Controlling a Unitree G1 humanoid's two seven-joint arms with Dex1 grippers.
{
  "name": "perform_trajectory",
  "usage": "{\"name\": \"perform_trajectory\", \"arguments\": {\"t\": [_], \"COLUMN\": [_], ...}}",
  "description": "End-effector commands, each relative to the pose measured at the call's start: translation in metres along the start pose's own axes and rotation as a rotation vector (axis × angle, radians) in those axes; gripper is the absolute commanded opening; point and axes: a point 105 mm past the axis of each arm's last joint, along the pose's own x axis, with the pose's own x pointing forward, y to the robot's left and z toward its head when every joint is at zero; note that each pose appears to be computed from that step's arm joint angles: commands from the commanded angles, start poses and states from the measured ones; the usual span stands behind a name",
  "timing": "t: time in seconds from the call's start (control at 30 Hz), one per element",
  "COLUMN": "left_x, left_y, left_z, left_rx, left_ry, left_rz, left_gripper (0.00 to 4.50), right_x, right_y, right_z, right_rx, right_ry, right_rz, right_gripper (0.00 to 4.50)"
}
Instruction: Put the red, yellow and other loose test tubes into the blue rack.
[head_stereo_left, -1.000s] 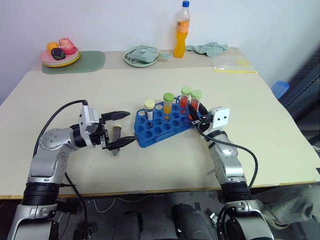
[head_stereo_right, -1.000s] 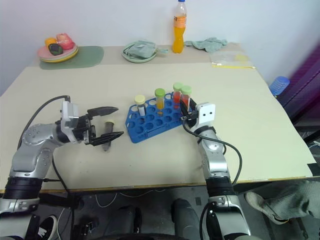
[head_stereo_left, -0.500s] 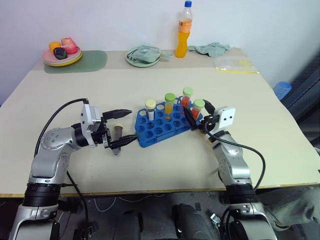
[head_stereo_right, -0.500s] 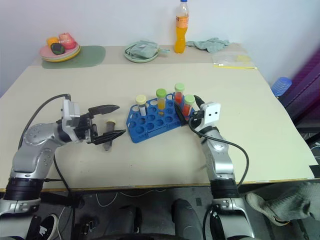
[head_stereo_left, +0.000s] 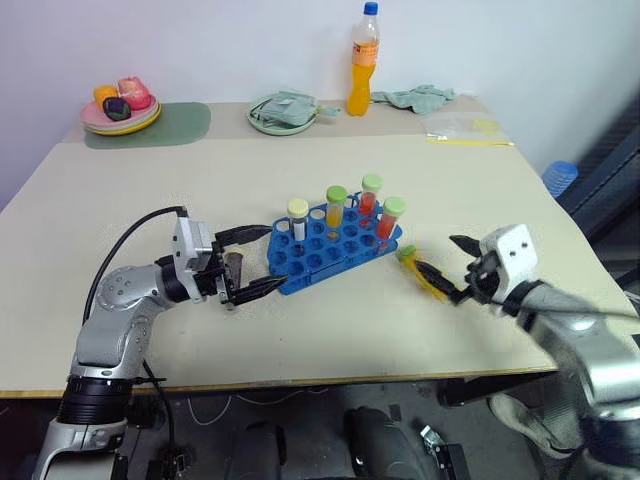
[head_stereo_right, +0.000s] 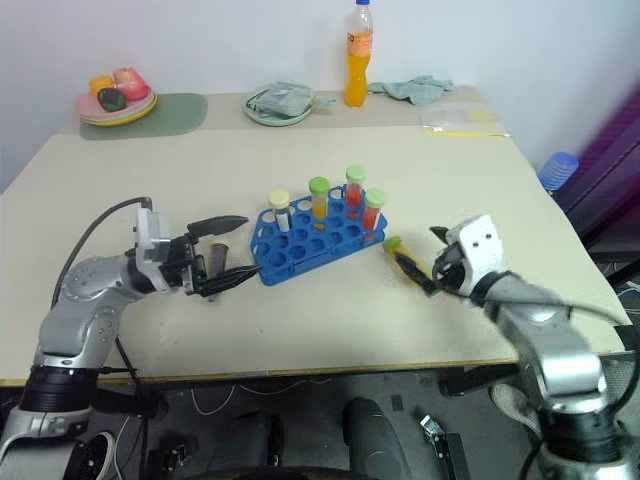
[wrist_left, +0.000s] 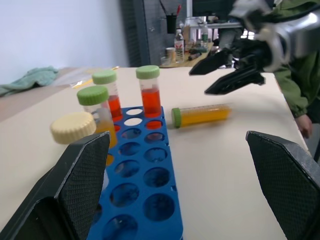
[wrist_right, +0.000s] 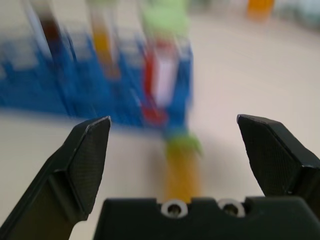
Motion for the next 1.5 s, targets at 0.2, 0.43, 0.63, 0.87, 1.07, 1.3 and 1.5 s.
{"name": "perform_trajectory", "arguments": {"t": [0.2,0.43,0.63,0.87,1.07,1.3,1.5], "left_x": [0.005,-0.001,-0.003,-0.003,-0.005,-0.007,-0.006], "left_y": [-0.002,-0.008,-0.013,-0.020,-0.022,-0.021,-0.021], "left_z": [0.003,-0.001,-0.001,-0.003,-0.006,-0.005,-0.005], "left_rx": [0.019,0.016,0.016,0.006,0.008,0.015,0.014], "left_ry": [-0.022,-0.028,-0.029,-0.039,-0.034,-0.034,-0.036], "left_rz": [-0.015,0.028,0.057,0.087,0.087,0.092,0.095], "left_gripper": [4.50,4.50,4.50,4.50,4.50,4.50,4.50], "right_x": [0.003,0.023,0.027,0.036,0.041,0.043,0.044], "right_y": [-0.011,0.008,0.009,0.011,0.011,0.008,0.004], "right_z": [0.017,0.029,0.017,0.013,0.004,-0.009,-0.004], "right_rx": [0.082,0.182,0.182,0.186,0.157,0.138,0.107], "right_ry": [0.306,0.447,0.549,0.596,0.627,0.652,0.621], "right_rz": [0.114,0.212,0.197,0.178,0.174,0.162,0.149], "right_gripper": [4.46,4.46,4.46,4.46,4.46,3.69,0.79]}}
